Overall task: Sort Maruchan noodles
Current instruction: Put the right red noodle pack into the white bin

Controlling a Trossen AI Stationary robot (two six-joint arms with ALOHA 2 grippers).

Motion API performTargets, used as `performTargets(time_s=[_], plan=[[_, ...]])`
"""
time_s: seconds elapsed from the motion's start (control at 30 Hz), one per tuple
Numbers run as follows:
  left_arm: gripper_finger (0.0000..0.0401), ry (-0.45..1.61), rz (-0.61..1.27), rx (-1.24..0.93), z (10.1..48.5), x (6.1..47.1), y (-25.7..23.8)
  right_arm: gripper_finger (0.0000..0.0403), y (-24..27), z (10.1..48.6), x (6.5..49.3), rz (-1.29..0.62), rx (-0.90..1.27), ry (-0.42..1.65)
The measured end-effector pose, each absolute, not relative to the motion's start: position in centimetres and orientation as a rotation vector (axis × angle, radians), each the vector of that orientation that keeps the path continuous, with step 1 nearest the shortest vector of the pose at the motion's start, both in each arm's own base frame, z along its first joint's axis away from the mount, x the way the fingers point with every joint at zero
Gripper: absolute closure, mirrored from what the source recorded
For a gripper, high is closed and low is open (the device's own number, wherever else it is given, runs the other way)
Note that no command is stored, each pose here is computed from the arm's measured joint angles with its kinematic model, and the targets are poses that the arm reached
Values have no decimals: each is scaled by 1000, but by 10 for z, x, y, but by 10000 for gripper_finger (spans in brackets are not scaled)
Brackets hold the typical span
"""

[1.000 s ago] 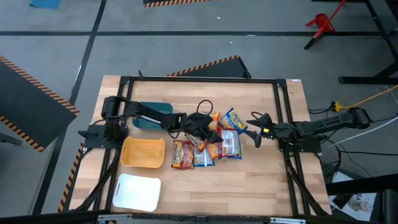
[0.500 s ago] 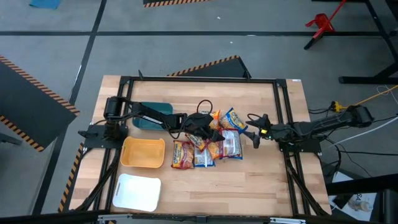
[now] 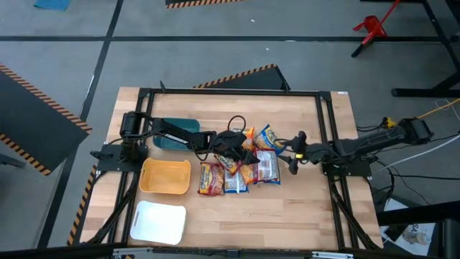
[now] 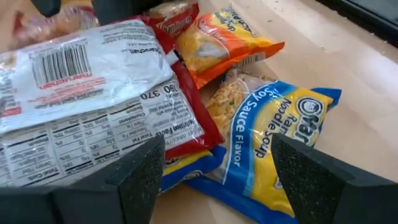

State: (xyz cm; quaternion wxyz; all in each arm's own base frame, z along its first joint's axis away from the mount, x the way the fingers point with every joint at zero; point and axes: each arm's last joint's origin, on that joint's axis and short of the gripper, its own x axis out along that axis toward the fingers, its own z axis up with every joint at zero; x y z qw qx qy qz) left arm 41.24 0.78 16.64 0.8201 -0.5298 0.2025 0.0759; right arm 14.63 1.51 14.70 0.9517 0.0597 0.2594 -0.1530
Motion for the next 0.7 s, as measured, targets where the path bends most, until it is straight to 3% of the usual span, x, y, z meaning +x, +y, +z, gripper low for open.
performTargets(time_s=[0.7], plan=[[109, 434, 158, -1124, 166, 412, 7, 121, 26, 163, 196, -236, 66, 659]])
